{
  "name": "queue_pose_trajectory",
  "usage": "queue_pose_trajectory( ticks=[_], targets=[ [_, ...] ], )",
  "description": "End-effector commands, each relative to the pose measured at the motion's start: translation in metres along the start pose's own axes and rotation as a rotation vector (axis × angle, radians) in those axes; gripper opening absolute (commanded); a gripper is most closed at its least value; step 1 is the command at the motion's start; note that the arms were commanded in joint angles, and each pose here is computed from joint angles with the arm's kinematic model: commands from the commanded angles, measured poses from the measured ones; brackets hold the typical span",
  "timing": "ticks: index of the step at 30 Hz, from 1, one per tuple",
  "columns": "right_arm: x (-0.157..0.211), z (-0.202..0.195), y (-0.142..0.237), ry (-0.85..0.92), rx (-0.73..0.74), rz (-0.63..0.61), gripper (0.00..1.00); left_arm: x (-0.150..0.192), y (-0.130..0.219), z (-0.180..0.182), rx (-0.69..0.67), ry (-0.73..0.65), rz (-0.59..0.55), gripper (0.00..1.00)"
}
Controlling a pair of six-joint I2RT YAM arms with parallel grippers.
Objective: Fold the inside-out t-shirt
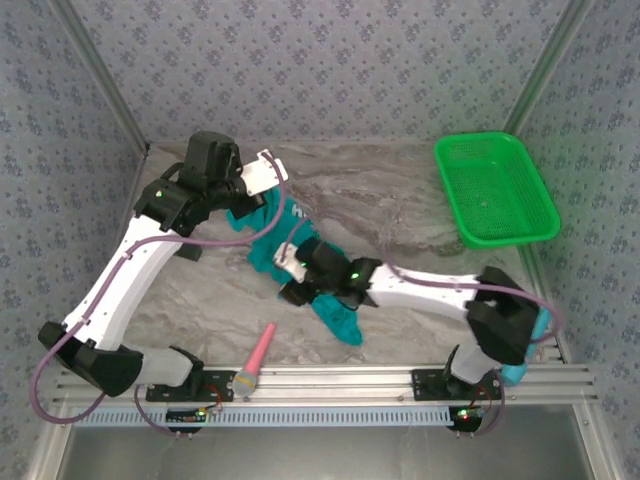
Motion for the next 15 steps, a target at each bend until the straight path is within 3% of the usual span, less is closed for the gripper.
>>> queue_pose_trajectory(
  ticks=[1, 5, 9, 15],
  targets=[
    [-0.004, -0.005, -0.032, -0.006, 0.068, 0.049, 0.62, 0.013, -0.009, 0.007, -0.002, 0.070, 0.016, 0.00],
    [0.004, 0.000, -0.066, -0.019, 0.096, 0.128, 0.65, 0.029, -0.019, 0.009, 0.027, 0.129, 0.047, 0.00],
    [0.021, -0.009, -0.090, -0.032, 0.176, 0.215, 0.62, 0.035, -0.028, 0.006, 0.057, 0.144, 0.057, 0.00],
    [0.044, -0.010, -0.084, -0.086, 0.238, 0.289, 0.57, 0.041, -0.034, 0.003, 0.094, 0.166, 0.070, 0.00]
  ],
)
Point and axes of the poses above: each hand's point on the last joint's axis, 136 mm out from that joint toward the fingers, its own y axis back along the fingers, its own z axis along the line the jaws close on, x = y × z, the point moved 3 cm from there along y, back along the fingers, and after that the axes turned 10 degrees about -y, right-handed, at the moved point
